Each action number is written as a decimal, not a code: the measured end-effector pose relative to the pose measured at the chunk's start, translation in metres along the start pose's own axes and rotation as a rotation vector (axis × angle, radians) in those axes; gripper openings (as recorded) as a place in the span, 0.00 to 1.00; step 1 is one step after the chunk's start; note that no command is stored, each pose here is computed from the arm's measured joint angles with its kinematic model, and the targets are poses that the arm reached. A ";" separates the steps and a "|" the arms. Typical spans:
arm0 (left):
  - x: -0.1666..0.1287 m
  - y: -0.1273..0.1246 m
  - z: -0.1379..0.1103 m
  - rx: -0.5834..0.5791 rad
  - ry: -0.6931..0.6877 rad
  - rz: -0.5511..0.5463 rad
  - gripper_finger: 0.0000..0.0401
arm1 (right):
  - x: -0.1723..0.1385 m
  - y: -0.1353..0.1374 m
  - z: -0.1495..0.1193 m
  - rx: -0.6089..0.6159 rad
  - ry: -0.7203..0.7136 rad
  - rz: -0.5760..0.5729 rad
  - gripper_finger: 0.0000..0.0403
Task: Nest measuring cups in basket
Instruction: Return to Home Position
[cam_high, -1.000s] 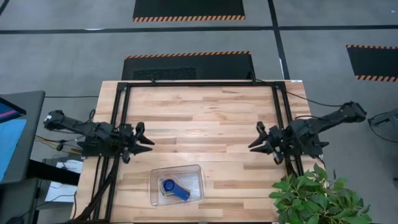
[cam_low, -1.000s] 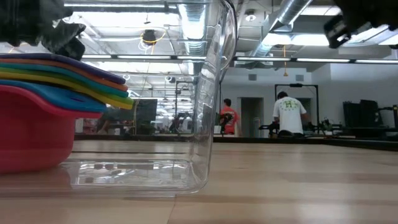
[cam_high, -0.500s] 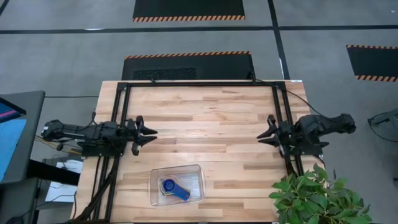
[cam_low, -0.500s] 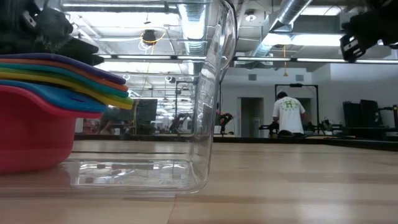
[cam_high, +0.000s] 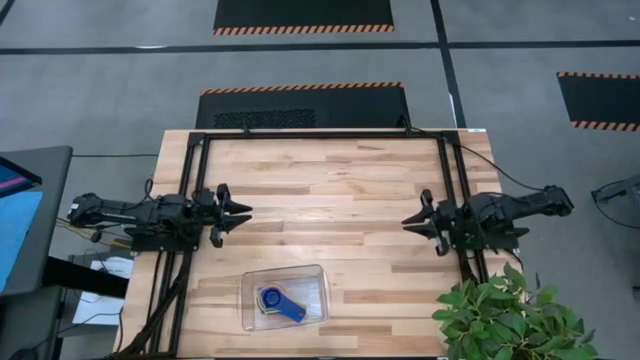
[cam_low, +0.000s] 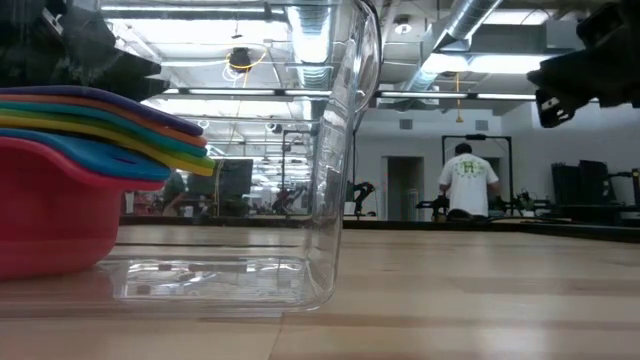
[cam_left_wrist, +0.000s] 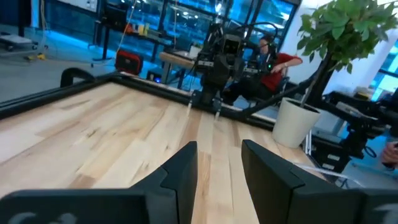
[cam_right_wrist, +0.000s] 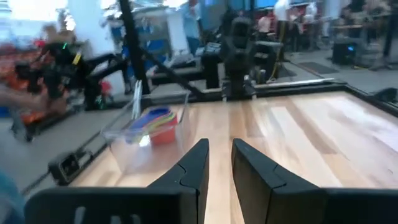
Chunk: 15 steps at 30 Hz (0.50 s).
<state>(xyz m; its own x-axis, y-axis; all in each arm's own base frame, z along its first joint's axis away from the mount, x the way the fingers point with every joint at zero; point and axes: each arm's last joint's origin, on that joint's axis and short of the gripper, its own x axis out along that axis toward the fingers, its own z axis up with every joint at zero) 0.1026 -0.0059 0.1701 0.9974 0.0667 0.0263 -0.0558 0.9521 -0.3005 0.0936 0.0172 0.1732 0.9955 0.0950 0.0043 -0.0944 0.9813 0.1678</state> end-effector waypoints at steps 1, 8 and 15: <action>0.000 0.000 0.000 0.000 -0.001 0.000 0.29 | 0.001 0.000 -0.001 -0.027 -0.011 0.020 0.23; 0.000 0.001 -0.001 -0.013 0.001 0.022 0.29 | 0.001 -0.001 -0.002 -0.080 -0.008 0.028 0.23; 0.000 0.002 -0.005 0.007 0.046 0.030 0.29 | 0.002 -0.006 -0.002 -0.090 -0.005 -0.028 0.23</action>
<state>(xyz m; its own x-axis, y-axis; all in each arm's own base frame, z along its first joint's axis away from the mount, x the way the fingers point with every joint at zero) 0.1025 -0.0055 0.1644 0.9963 0.0812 -0.0268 -0.0855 0.9519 -0.2943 0.0959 0.0118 0.1702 0.9977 0.0671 0.0057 -0.0673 0.9946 0.0784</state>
